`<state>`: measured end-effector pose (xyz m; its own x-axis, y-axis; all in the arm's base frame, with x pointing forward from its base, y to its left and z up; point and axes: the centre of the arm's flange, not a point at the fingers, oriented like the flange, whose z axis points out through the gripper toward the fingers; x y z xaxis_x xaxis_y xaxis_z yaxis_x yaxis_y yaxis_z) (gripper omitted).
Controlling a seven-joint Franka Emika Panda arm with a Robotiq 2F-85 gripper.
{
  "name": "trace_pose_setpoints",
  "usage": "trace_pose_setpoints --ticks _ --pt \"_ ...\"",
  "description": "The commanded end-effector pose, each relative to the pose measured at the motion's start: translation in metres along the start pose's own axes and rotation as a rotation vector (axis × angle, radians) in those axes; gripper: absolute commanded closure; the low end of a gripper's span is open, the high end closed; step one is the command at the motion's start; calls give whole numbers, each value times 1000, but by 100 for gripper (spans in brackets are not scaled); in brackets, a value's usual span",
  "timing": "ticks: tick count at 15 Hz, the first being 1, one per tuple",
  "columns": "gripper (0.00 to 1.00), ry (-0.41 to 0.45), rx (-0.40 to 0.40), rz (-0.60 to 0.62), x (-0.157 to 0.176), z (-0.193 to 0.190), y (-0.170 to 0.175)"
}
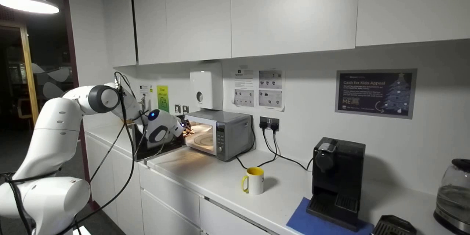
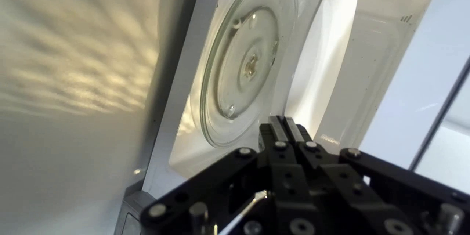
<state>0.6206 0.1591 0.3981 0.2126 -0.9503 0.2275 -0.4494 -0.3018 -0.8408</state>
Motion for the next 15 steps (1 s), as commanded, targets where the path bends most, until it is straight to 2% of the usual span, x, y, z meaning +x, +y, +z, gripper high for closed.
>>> trace_pose_setpoints --ticks 1,9,15 --pt "99 22 11 34 0 -40 32" --pt "99 40 -58 25 -2 -59 56" --pt "99 62 -61 27 -6 -74 63"
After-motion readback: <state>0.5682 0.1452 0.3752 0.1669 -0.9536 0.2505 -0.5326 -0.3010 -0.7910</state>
